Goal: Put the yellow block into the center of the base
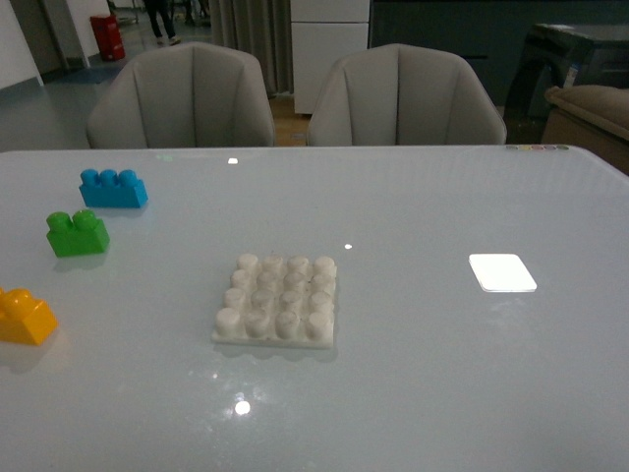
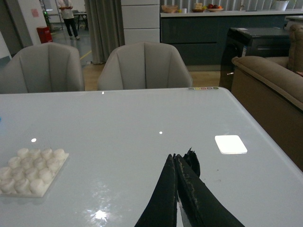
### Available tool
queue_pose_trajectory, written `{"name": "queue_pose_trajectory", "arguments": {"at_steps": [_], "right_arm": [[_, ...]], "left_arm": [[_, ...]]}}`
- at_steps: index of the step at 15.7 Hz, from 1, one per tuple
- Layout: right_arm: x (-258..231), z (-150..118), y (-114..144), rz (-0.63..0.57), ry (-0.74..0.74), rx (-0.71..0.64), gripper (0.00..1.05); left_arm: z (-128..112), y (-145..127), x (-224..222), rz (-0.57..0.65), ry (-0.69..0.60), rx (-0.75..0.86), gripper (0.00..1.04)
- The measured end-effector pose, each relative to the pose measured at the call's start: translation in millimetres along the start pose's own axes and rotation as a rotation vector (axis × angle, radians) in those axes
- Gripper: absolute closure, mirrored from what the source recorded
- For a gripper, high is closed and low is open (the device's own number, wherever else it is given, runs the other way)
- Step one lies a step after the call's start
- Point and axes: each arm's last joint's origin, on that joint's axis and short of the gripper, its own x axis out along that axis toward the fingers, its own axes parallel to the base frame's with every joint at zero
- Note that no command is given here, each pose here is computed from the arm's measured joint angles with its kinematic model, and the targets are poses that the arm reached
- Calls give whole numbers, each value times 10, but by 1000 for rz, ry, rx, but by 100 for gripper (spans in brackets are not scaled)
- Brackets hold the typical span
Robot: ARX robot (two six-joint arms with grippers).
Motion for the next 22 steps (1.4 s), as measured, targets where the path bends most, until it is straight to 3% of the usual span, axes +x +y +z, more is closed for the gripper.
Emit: {"name": "queue_pose_trajectory", "arguments": {"at_steps": [8, 9, 14, 16, 21, 22], "right_arm": [[-156, -238, -1, 1, 31, -2, 103], [-192, -173, -1, 0, -34, -1, 103], [-189, -204, -1, 0, -11, -3, 102], [-189, -203, -1, 0, -11, -3, 78], [-189, -203, -1, 0, -11, -3, 58], [-189, -203, -1, 0, -11, -3, 47]], "left_arm": [[0, 0, 0, 0, 0, 0, 7], [0, 0, 0, 0, 0, 0, 7], [0, 0, 0, 0, 0, 0, 7], [0, 0, 0, 0, 0, 0, 7], [0, 0, 0, 0, 0, 0, 7], [0, 0, 0, 0, 0, 0, 7]]}}
